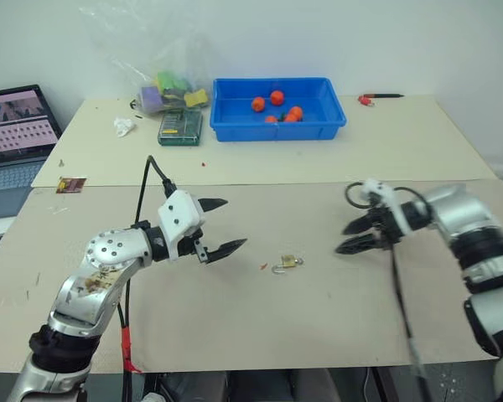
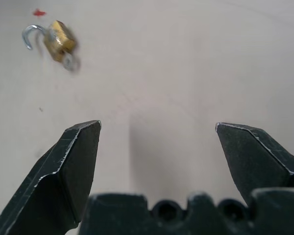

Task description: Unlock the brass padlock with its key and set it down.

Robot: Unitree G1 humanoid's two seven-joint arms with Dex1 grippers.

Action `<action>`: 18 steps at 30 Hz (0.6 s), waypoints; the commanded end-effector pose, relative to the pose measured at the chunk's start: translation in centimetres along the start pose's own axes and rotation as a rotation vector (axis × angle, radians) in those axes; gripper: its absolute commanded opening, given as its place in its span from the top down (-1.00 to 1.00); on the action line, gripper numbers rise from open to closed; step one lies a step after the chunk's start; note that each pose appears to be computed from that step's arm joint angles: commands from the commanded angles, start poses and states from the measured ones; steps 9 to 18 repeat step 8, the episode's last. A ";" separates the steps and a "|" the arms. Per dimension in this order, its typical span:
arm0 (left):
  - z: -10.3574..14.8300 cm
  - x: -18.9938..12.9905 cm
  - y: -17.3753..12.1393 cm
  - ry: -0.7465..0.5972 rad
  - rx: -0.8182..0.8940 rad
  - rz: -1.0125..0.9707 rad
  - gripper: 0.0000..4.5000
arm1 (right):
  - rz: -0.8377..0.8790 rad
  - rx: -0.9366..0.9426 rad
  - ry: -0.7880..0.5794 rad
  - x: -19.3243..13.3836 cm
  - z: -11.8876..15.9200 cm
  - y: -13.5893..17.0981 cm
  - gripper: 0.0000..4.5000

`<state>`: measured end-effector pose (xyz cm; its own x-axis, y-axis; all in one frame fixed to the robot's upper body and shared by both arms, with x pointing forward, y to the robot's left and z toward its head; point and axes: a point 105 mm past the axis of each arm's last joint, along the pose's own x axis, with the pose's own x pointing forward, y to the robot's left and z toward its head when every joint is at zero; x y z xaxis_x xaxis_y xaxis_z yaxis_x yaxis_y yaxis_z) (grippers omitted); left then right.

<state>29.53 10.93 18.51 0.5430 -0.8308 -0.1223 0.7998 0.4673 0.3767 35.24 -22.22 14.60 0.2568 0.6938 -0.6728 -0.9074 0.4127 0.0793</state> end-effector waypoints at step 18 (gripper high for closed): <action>1.6 1.1 1.4 -0.046 0.031 0.004 -1.00 | 0.034 -0.290 -0.332 -3.1 7.9 7.2 -0.98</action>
